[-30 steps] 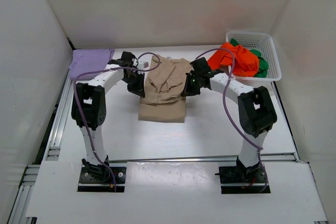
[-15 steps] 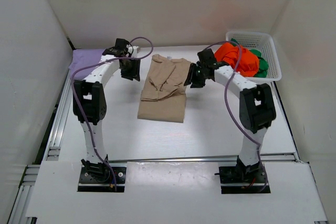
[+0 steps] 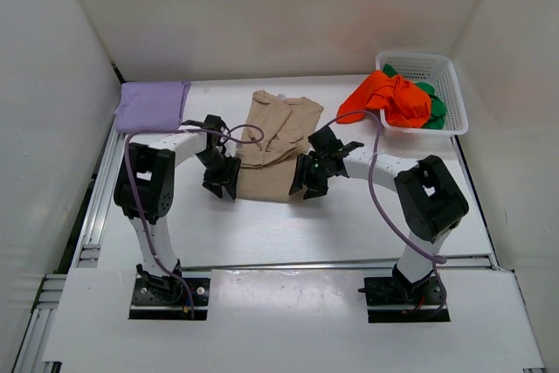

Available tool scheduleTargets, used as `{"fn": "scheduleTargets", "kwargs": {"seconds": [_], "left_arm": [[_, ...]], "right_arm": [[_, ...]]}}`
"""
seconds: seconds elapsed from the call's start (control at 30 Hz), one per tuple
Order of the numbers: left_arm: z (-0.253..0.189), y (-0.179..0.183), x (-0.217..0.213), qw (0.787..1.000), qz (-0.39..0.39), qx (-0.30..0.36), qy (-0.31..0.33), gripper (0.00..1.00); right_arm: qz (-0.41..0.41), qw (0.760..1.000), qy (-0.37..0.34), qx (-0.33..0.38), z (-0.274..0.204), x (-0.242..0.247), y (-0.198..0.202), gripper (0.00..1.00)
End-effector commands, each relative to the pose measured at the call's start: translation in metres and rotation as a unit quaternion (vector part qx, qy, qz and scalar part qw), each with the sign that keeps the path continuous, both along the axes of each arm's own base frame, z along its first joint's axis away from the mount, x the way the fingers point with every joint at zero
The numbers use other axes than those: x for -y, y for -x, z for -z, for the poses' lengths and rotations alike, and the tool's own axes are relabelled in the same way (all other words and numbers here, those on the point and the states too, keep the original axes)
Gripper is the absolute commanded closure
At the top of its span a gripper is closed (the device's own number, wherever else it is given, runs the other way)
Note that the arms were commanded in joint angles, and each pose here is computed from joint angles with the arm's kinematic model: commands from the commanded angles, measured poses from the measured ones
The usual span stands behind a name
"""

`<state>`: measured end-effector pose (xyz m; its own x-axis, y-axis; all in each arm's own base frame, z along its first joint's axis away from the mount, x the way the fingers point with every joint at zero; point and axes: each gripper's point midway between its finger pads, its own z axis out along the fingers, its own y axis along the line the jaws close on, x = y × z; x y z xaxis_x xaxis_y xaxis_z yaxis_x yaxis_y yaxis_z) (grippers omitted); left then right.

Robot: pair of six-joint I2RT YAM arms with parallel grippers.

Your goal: Fold and stack the t-shirts

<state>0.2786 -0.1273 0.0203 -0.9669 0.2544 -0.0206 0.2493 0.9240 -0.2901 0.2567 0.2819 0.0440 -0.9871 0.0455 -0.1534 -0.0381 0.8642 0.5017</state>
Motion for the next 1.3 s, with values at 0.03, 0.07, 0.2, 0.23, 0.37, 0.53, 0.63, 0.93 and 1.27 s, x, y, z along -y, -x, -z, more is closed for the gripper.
{"fn": "scheduleTargets", "kwargs": {"seconds": [0.03, 0.07, 0.2, 0.23, 0.37, 0.53, 0.63, 0.93, 1.27], "left_arm": [[-0.013, -0.024, 0.019, 0.998, 0.005, 0.042, 0.048, 0.4], [-0.011, -0.023, 0.02, 0.998, 0.005, 0.037, 0.052, 0.4], [-0.01, -0.026, 0.025, 0.997, 0.006, 0.036, 0.063, 0.4], [-0.01, -0.026, 0.025, 0.997, 0.006, 0.036, 0.063, 0.4], [-0.017, -0.025, 0.023, 0.997, 0.006, 0.049, 0.06, 0.4], [-0.011, -0.03, 0.023, 0.997, 0.006, 0.045, 0.055, 0.39], [0.0, -0.03, 0.023, 0.998, 0.005, 0.025, 0.049, 0.48], [-0.013, -0.02, 0.031, 0.997, 0.01, 0.011, 0.07, 0.9], [-0.072, 0.071, -0.01, 0.999, 0.042, -0.005, -0.032, 0.9]], "right_arm": [[0.031, 0.999, -0.036, 0.0, 0.005, -0.012, -0.005, 0.43], [0.035, 0.999, -0.033, -0.007, 0.009, -0.012, -0.004, 0.43], [0.046, 0.999, -0.009, -0.021, 0.02, -0.003, 0.001, 0.43], [0.049, 0.998, 0.001, -0.027, 0.024, 0.002, 0.005, 0.43], [0.068, 0.997, 0.027, -0.016, 0.019, 0.015, 0.006, 0.42], [0.075, 0.996, 0.03, -0.031, 0.027, 0.017, 0.006, 0.39], [0.087, 0.995, 0.032, -0.048, 0.034, 0.018, 0.005, 0.39], [0.075, 0.995, -0.009, -0.066, 0.025, 0.011, 0.014, 0.98], [-0.026, 0.999, -0.008, -0.032, -0.025, 0.039, 0.095, 1.0]]}}
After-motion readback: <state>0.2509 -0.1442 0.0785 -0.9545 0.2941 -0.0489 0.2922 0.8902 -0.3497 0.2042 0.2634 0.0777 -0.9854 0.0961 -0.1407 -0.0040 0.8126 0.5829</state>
